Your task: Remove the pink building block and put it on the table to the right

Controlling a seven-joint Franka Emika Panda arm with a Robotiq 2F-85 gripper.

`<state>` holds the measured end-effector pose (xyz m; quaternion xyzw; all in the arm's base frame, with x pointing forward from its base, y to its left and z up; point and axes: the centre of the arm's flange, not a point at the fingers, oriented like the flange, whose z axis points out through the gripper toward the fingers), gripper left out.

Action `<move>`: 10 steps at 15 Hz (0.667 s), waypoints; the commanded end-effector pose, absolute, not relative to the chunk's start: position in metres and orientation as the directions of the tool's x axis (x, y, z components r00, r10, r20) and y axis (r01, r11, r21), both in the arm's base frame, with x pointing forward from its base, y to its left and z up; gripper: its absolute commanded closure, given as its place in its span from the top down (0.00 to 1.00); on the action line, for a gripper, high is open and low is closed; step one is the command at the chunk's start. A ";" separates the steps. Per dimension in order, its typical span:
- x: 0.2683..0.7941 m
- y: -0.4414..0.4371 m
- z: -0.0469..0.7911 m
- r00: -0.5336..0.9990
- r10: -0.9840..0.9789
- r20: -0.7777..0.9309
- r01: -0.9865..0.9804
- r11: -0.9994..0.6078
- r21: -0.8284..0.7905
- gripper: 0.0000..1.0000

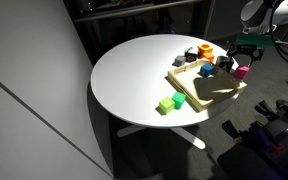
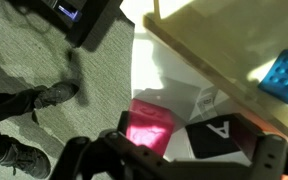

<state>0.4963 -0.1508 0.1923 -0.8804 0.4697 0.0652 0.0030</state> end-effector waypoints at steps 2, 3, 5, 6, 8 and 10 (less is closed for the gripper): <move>0.490 -0.116 0.214 0.659 -0.742 -0.123 -0.746 -0.666 0.021 1.00; 0.490 -0.108 0.217 0.682 -0.721 -0.123 -0.725 -0.689 0.021 1.00; 0.485 -0.089 0.222 0.737 -0.665 -0.123 -0.667 -0.745 0.030 1.00; 0.483 -0.080 0.225 0.761 -0.637 -0.123 -0.638 -0.769 0.038 1.00; 0.475 -0.060 0.231 0.811 -0.570 -0.132 -0.568 -0.821 0.059 1.00; 0.466 -0.042 0.237 0.851 -0.505 -0.148 -0.500 -0.863 0.073 1.00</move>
